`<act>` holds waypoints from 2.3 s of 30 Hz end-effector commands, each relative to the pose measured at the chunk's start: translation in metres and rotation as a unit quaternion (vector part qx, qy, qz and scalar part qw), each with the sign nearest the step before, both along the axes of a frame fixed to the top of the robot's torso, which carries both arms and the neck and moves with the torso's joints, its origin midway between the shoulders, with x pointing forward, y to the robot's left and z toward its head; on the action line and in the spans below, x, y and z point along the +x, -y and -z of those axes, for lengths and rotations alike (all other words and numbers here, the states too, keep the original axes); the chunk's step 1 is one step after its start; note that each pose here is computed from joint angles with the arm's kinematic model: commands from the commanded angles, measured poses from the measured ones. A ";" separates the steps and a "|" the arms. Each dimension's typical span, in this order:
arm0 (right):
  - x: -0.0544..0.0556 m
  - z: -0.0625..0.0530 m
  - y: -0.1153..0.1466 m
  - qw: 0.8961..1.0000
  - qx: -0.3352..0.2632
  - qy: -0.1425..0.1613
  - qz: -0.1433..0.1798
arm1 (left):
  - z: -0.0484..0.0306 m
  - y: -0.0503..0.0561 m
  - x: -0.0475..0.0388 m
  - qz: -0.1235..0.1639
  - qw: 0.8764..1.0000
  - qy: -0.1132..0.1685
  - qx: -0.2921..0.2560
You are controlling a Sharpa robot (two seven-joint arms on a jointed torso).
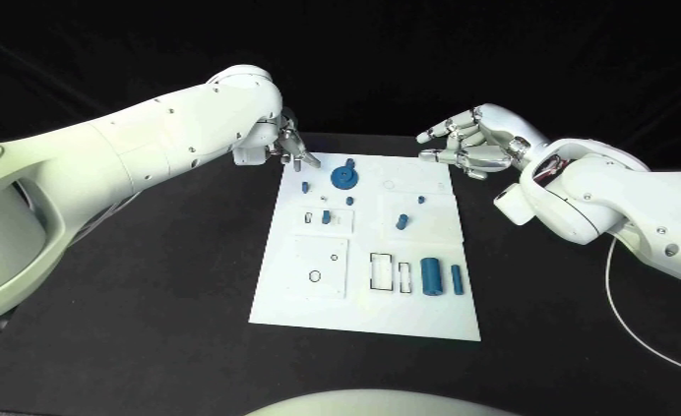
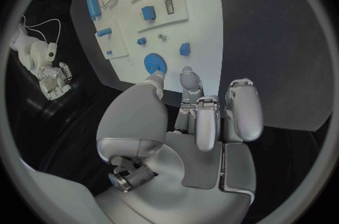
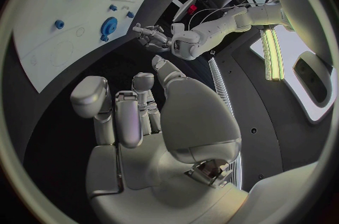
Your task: Assemble the parts on the task board
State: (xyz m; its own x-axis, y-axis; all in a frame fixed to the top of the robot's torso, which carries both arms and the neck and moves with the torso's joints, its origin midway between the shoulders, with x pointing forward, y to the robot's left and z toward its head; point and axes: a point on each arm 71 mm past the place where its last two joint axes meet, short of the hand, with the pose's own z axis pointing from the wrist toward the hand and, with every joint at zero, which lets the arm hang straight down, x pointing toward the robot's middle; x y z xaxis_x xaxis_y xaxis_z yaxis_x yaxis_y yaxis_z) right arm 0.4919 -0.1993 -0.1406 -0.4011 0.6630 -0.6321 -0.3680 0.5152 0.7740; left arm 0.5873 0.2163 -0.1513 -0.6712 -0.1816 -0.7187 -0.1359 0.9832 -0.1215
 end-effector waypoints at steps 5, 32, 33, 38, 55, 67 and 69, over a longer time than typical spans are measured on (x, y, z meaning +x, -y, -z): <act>-0.001 0.000 -0.001 1.000 0.002 0.002 -0.005 | 0.0093 0.000 0.0042 0.015 1.000 -0.018 0.011; -0.002 0.000 -0.004 1.000 0.000 0.000 -0.009 | 0.0283 0.003 0.0008 0.027 0.997 -0.074 0.007; -0.002 0.000 -0.004 1.000 0.000 0.000 -0.009 | 0.0287 0.003 0.0007 0.027 0.997 -0.074 0.006; -0.002 0.000 -0.005 1.000 0.000 0.000 -0.010 | 0.0308 0.003 0.0002 0.029 0.997 -0.078 0.006; -0.001 0.000 -0.006 1.000 0.000 -0.001 -0.012 | 0.0319 0.008 0.0016 0.028 0.998 -0.055 -0.012; -0.001 0.001 -0.006 1.000 0.000 -0.002 -0.011 | 0.0316 0.007 0.0023 0.020 0.998 -0.050 -0.012; -0.001 0.001 -0.006 1.000 0.000 -0.003 -0.011 | 0.0318 0.007 0.0022 0.020 0.998 -0.052 -0.011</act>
State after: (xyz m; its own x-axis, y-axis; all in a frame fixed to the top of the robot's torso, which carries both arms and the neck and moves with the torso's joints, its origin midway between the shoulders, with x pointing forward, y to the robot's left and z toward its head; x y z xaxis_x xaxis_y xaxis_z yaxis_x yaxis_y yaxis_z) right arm 0.4915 -0.1945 -0.1407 -0.4102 0.6594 -0.6300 -0.3718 0.5098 0.7758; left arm 0.5894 0.2114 -0.1831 -0.7493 -0.1634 -0.6418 -0.1121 0.9864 -0.1202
